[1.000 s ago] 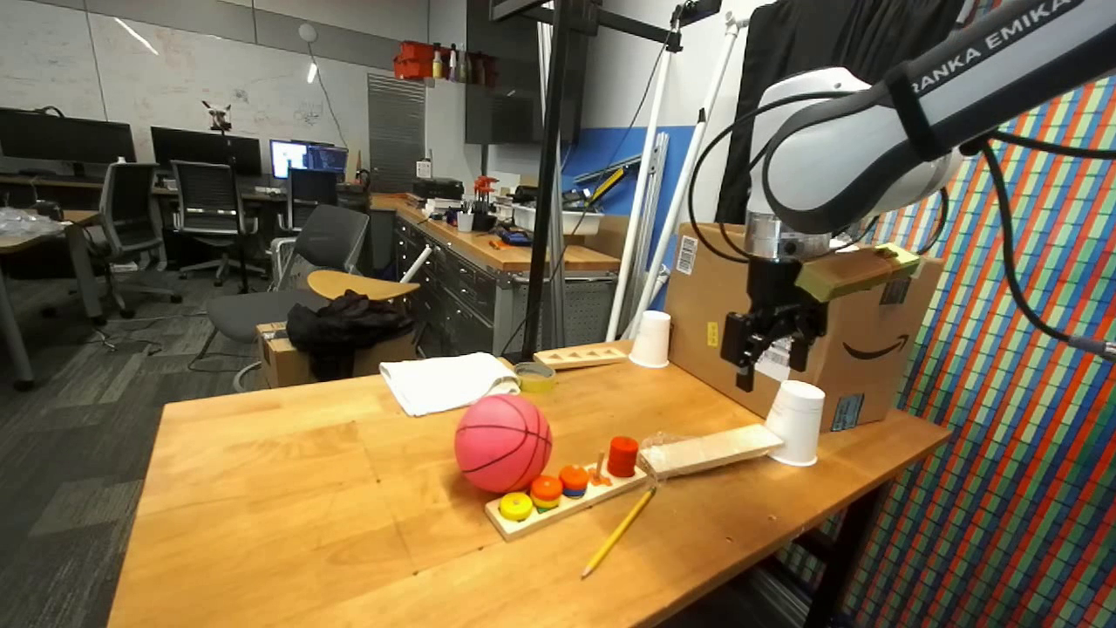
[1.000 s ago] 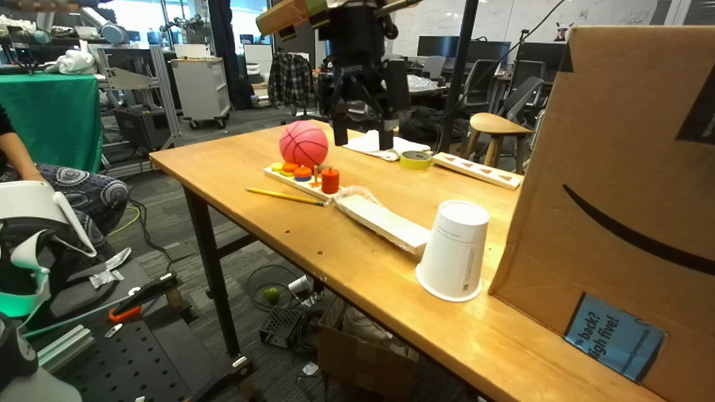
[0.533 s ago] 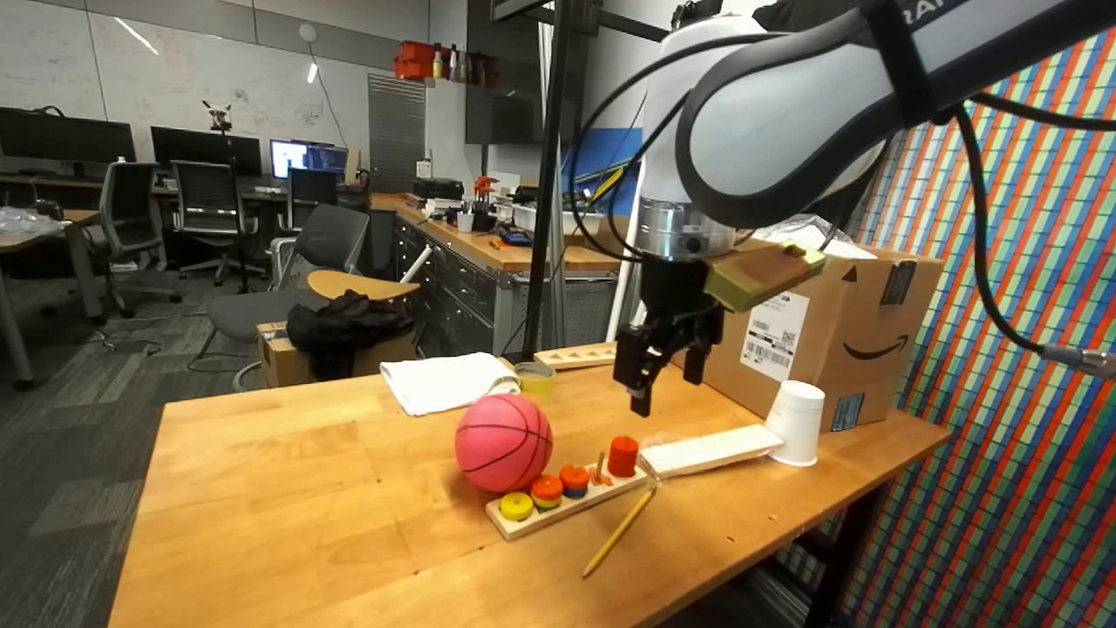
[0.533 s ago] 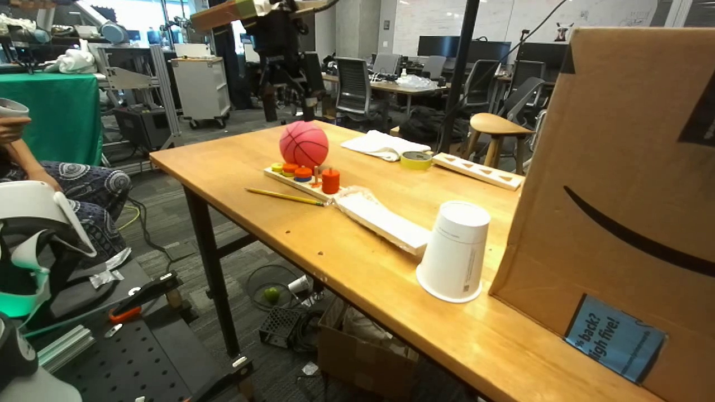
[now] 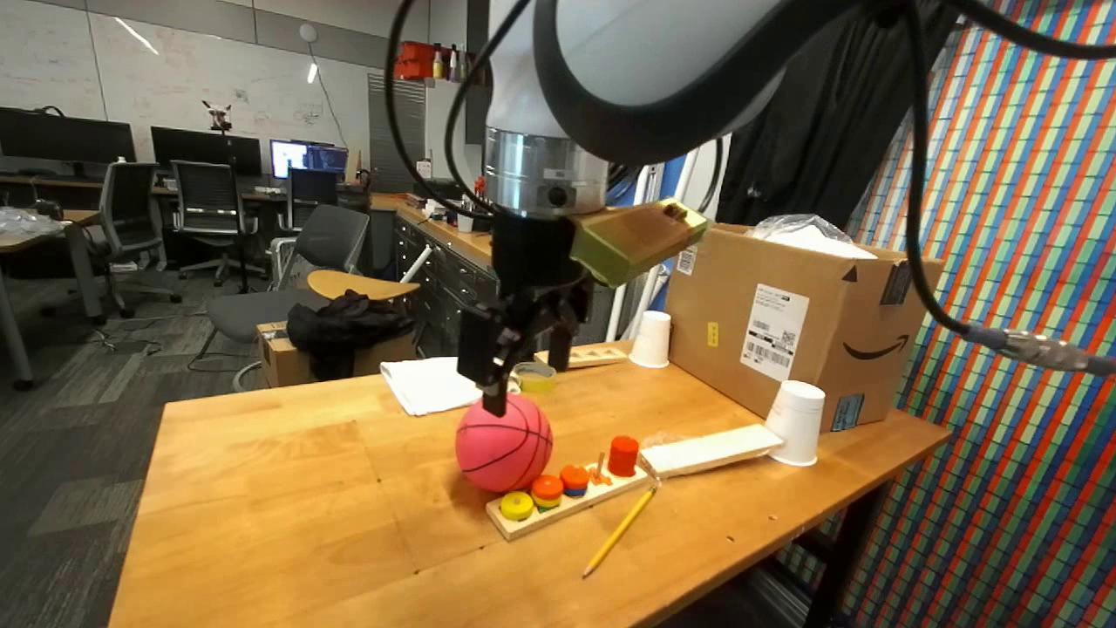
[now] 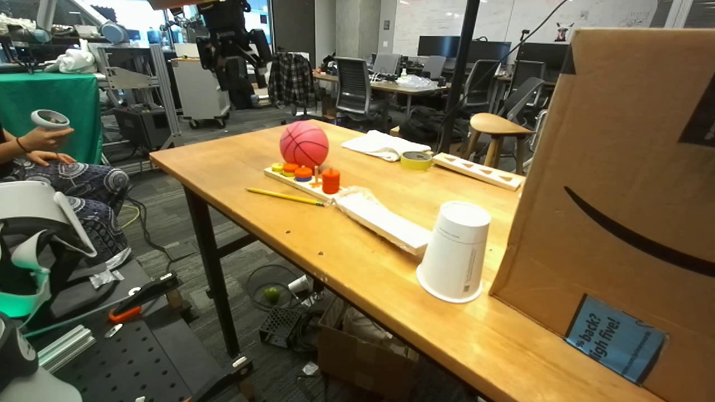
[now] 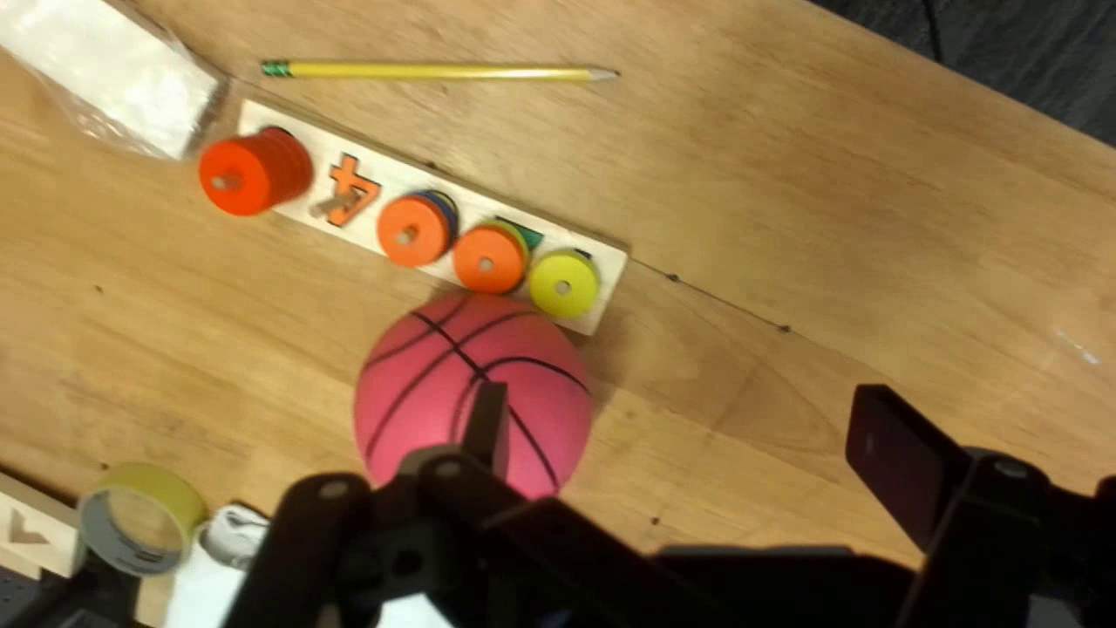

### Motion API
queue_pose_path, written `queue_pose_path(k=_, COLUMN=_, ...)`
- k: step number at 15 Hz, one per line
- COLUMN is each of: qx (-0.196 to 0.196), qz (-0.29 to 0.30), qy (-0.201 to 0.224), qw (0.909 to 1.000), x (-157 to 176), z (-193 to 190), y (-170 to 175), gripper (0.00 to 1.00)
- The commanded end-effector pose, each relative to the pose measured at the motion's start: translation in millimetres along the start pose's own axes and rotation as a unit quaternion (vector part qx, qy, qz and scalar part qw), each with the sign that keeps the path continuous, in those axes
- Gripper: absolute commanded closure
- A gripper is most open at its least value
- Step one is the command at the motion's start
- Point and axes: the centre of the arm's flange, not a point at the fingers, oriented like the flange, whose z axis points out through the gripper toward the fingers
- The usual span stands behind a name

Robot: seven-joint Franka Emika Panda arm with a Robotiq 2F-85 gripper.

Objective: Move the ball

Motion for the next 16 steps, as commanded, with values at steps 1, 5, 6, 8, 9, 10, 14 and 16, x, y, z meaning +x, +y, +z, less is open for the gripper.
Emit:
queue_pose_path(k=1, qx=0.038, qz=-0.042, qy=0.015, qw=0.9983, x=48, z=-2, y=-29, gripper=0.00)
queue_pose_path(k=5, qx=0.057, qz=-0.066, qy=0.019, qw=0.9960, x=78, z=9, y=-40, gripper=0.00)
queue_pose_path(k=6, qx=0.058, qz=-0.068, qy=0.016, qw=0.9959, x=86, z=15, y=-40, gripper=0.00)
queue_pose_path(k=8, qx=0.065, qz=-0.064, qy=0.005, qw=0.9958, x=98, z=27, y=-36, gripper=0.00)
queue_pose_path(k=9, qx=0.068, qz=-0.062, qy=-0.003, qw=0.9958, x=105, z=37, y=-34, gripper=0.00)
queue_pose_path(k=10, qx=0.066, qz=-0.061, qy=-0.011, qw=0.9959, x=106, z=43, y=-33, gripper=0.00)
queue_pose_path(k=14, qx=0.080, qz=-0.052, qy=-0.035, qw=0.9948, x=113, z=66, y=-23, gripper=0.00)
queue_pose_path(k=16, qx=0.085, qz=-0.045, qy=-0.050, qw=0.9941, x=117, z=75, y=-17, gripper=0.00)
